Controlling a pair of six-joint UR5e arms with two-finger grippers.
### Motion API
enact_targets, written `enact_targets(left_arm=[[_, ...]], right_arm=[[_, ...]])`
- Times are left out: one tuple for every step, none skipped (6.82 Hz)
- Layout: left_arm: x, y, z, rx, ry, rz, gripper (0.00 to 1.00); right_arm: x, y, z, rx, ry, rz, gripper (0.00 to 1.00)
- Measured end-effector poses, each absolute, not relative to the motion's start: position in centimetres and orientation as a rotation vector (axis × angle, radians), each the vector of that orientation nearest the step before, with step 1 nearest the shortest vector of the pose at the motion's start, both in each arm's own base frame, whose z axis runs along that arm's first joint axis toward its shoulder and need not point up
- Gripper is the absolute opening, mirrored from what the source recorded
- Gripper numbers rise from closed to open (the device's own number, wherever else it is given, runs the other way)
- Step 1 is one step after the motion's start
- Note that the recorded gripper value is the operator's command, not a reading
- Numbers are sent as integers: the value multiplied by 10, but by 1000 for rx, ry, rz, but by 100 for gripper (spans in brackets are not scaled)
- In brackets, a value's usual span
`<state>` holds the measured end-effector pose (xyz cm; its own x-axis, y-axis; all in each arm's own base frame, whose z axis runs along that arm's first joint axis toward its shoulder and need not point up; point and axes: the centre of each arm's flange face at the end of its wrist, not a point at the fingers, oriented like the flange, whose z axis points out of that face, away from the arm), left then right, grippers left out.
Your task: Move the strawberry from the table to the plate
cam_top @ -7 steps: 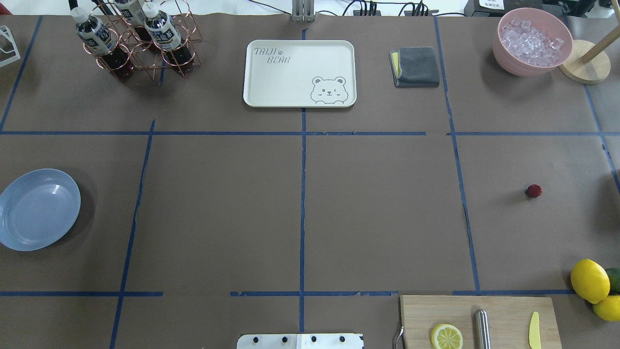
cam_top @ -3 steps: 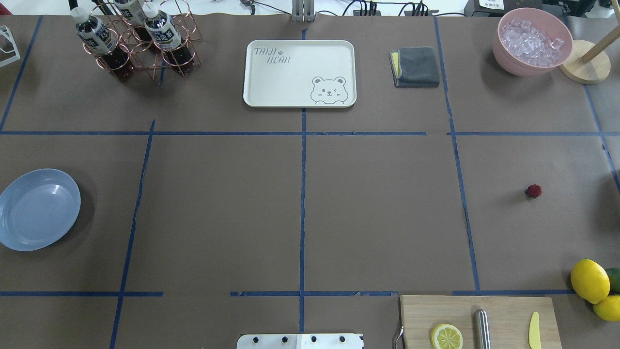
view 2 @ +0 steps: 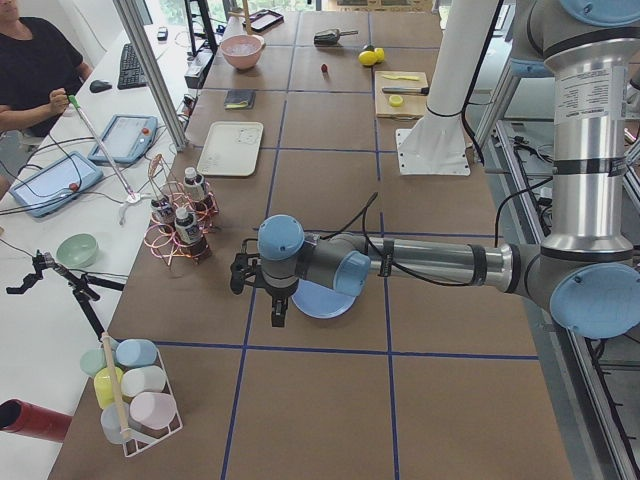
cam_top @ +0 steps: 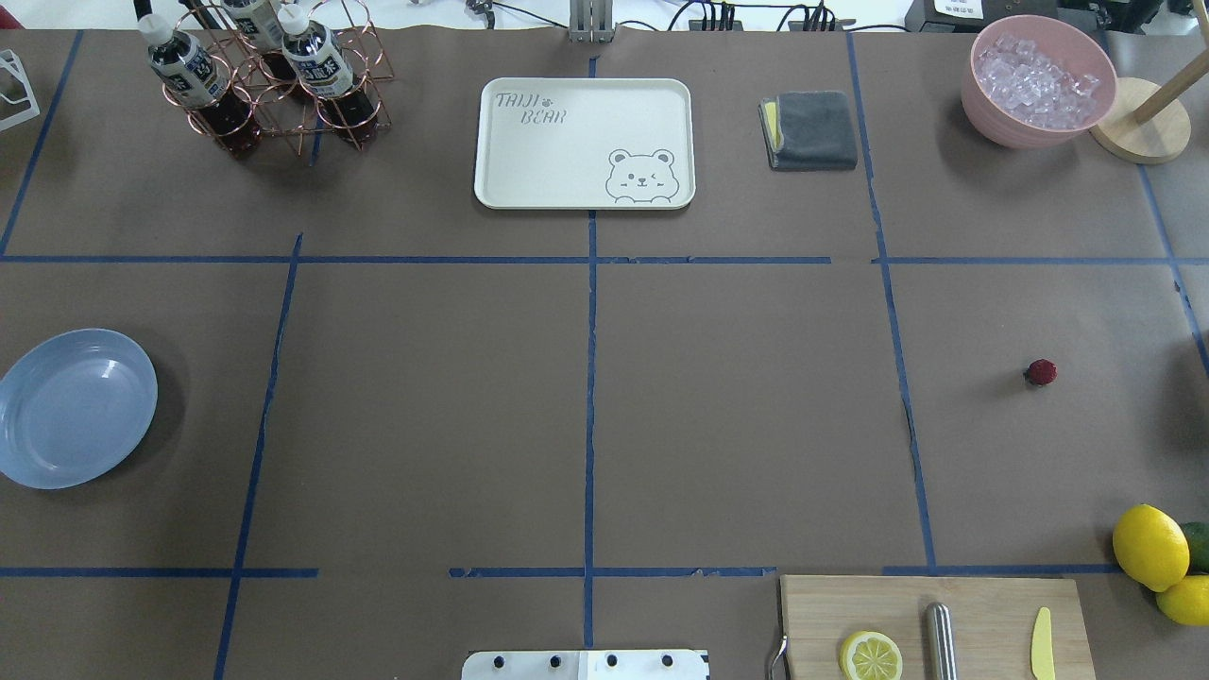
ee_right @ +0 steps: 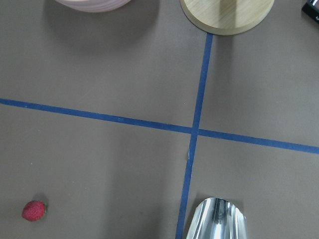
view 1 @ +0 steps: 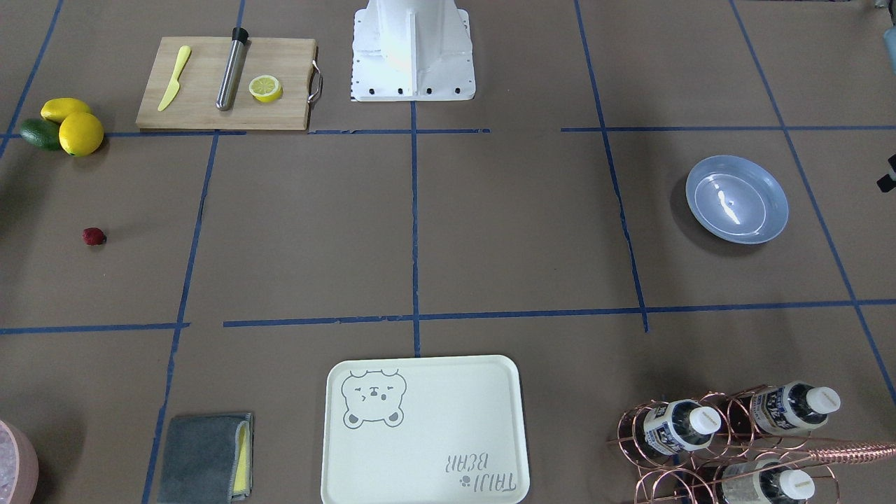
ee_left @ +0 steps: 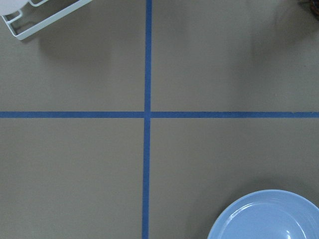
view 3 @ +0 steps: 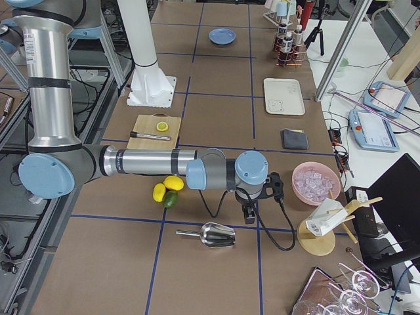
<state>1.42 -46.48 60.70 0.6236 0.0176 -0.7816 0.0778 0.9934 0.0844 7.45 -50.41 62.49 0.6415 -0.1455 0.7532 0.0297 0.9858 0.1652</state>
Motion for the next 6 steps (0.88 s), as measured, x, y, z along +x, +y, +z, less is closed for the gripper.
enact_targets(left_arm=[[42,-443,614,114,935,-42,100],[62,-419,624,120,974,-53,100],[76,-400,636,121,1006,-59,100],[86,-391,647,122,1014,-61,100],[94,-386,660,133,1002,-68,100],[100,-382,672,145,985,-72,100]], right_arm=[[74,-505,624,144,-869,-100,100],[74,-505,623,144,-869,-100,100],[74,-505,623,145,-869,-100,100],[74,-505,623,144,-869,-100,100],[74,-505,623,144,-869,-99,100],[74,-505,624,143,-870,-99,100]])
